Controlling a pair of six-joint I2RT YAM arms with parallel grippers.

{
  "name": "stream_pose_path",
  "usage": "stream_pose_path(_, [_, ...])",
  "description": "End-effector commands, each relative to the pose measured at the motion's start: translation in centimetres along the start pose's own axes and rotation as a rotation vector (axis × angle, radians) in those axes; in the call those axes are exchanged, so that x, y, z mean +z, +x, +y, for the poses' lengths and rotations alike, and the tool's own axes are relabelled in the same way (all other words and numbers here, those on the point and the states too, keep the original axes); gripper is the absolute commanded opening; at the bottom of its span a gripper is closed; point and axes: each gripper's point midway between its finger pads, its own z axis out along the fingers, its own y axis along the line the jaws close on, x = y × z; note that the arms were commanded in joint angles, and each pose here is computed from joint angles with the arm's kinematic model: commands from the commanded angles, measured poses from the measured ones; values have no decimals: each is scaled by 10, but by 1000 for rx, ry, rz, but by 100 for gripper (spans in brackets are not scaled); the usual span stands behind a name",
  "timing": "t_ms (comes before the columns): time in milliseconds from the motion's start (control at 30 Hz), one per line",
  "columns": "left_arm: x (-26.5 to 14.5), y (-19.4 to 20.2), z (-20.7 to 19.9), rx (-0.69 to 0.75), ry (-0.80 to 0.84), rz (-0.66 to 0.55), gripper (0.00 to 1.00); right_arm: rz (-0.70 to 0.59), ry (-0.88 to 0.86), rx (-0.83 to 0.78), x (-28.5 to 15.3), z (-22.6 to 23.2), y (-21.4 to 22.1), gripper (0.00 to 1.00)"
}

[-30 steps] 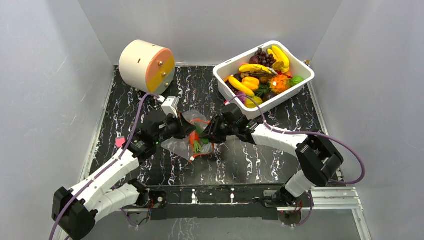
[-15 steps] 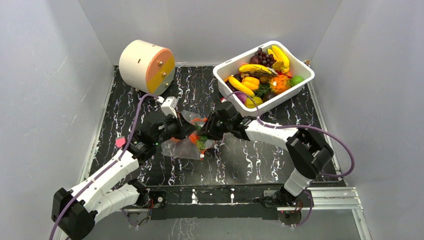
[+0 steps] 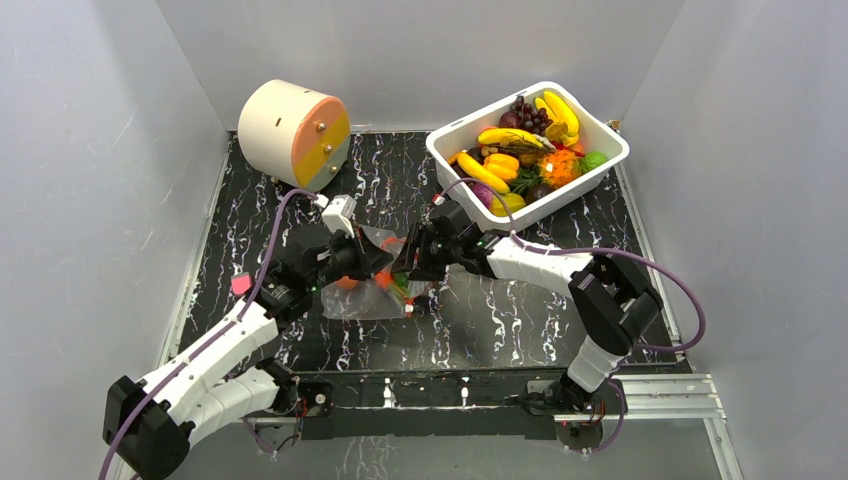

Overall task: Place the food in the zip-top bag and seal the zipper
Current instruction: Place the fake vegetable in the zipper food storage bag.

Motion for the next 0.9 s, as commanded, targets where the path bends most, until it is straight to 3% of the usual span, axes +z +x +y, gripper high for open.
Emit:
stream_pose_path(0, [-7, -10, -6, 33, 18, -45, 0, -32, -57, -104, -20, 25, -10, 55])
stream_pose_path(167, [-9, -10, 2, 64, -19, -47, 0, -50, -72, -200, -39, 32, -11, 62])
stream_pose_path(467, [-15, -10, 15, 133, -87, -37, 0, -132, -89, -339, -79, 43, -17, 61])
stream_pose_path(867, [-27, -11, 17, 245, -96, -23, 0, -552, 101, -726, -149, 47, -93, 62])
